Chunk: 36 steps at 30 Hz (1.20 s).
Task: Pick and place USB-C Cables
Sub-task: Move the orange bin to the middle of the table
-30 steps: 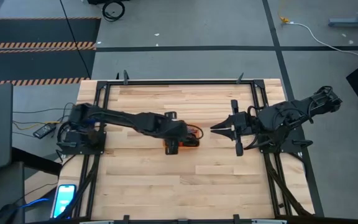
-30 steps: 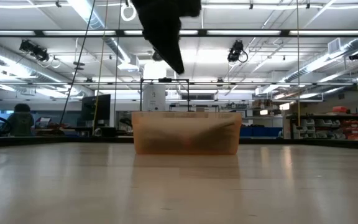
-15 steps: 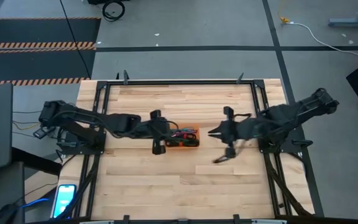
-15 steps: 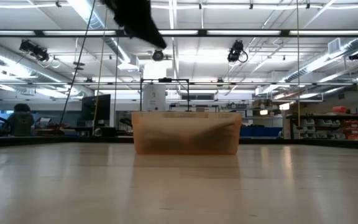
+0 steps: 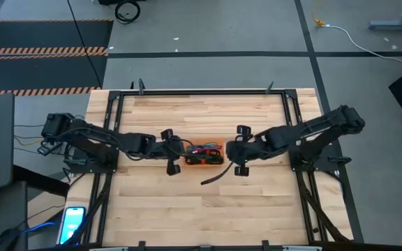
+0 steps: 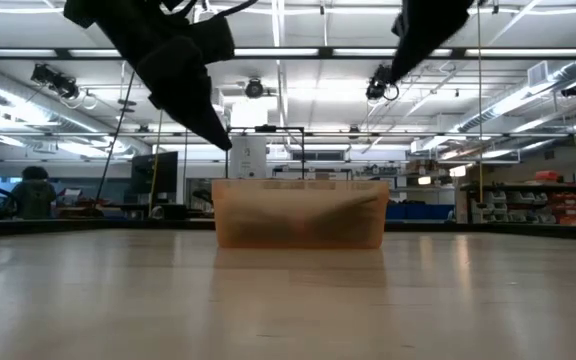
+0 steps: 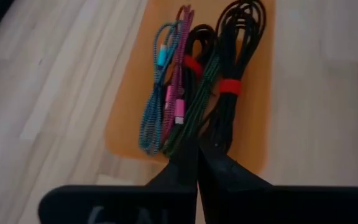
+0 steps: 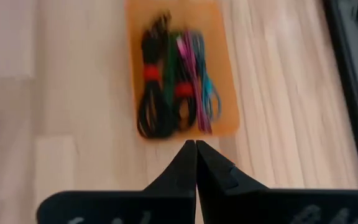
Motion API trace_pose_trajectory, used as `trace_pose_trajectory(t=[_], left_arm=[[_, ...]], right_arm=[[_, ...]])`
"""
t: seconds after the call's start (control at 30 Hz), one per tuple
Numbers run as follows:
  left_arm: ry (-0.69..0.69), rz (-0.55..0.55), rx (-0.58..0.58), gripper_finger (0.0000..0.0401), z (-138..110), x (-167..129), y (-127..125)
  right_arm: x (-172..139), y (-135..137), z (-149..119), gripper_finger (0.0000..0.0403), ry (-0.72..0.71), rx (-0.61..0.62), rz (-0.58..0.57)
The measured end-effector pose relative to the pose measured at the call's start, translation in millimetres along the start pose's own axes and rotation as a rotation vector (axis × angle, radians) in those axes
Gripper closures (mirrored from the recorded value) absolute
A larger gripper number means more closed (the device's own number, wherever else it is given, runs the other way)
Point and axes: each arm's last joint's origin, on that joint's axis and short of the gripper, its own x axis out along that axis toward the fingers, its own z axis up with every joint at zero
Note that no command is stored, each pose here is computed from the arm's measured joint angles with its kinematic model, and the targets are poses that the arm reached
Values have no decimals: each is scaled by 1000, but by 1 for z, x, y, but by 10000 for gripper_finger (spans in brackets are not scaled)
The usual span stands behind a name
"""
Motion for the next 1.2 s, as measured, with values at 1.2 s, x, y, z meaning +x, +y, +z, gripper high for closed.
trace_pose_trajectory(t=[1.2], left_arm=[[219,-6,-50,400,-25,12,34]], right_arm=[[81,-1,-10,402,336,84,42]])
